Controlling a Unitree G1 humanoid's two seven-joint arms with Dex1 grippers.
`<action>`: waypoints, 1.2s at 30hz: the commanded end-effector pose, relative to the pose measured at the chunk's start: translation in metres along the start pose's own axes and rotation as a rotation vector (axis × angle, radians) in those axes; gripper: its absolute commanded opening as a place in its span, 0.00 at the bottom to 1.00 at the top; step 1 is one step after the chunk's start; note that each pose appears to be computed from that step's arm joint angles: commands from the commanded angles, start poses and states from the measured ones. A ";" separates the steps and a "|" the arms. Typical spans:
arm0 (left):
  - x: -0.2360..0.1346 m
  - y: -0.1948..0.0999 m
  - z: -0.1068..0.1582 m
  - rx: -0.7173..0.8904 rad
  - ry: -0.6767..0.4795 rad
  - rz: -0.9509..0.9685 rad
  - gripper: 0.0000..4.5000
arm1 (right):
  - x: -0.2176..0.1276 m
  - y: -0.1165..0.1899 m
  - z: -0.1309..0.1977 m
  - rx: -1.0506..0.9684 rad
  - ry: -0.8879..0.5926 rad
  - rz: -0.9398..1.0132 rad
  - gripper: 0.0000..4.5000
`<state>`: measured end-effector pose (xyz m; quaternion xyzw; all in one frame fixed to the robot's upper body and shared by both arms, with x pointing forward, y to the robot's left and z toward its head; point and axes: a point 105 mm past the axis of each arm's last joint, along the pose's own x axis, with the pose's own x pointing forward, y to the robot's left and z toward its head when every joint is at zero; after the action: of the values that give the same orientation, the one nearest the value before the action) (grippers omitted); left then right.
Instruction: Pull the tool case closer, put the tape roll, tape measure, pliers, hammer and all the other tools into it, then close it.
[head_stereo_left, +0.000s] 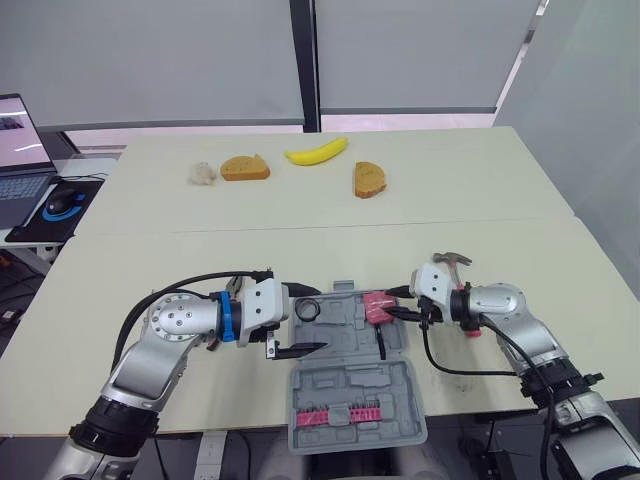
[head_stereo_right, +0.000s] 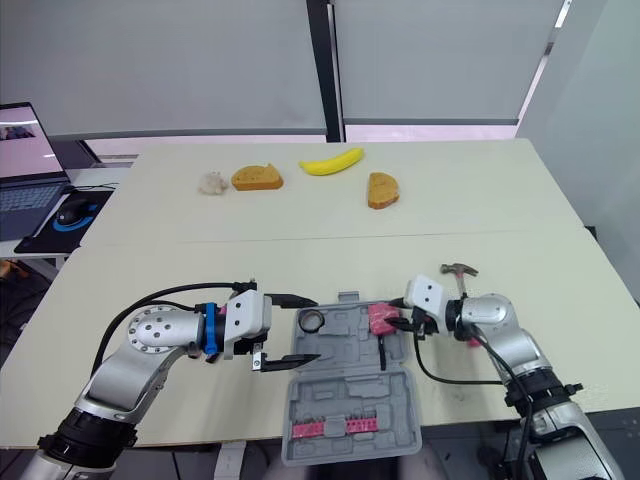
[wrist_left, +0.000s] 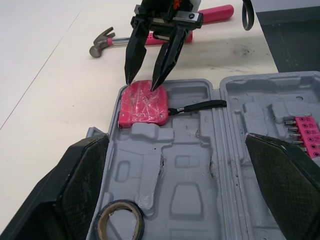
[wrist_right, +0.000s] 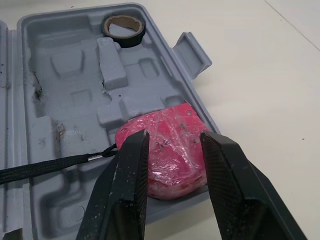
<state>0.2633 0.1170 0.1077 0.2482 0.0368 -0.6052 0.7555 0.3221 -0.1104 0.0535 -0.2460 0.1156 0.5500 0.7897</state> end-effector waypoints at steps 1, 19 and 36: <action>0.002 -0.003 0.008 0.029 -0.024 -0.011 1.00 | 0.004 -0.006 0.002 -0.020 -0.002 -0.012 0.38; -0.011 0.002 0.005 0.032 0.009 0.015 1.00 | 0.018 0.009 -0.046 0.096 0.087 0.004 0.38; -0.111 0.059 -0.026 -0.092 0.038 0.695 1.00 | -0.054 -0.022 0.047 -0.159 -0.158 -0.323 0.38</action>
<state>0.2946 0.2160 0.1305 0.2262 0.0097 -0.3523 0.9081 0.3192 -0.1290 0.1029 -0.2820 -0.0082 0.4623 0.8406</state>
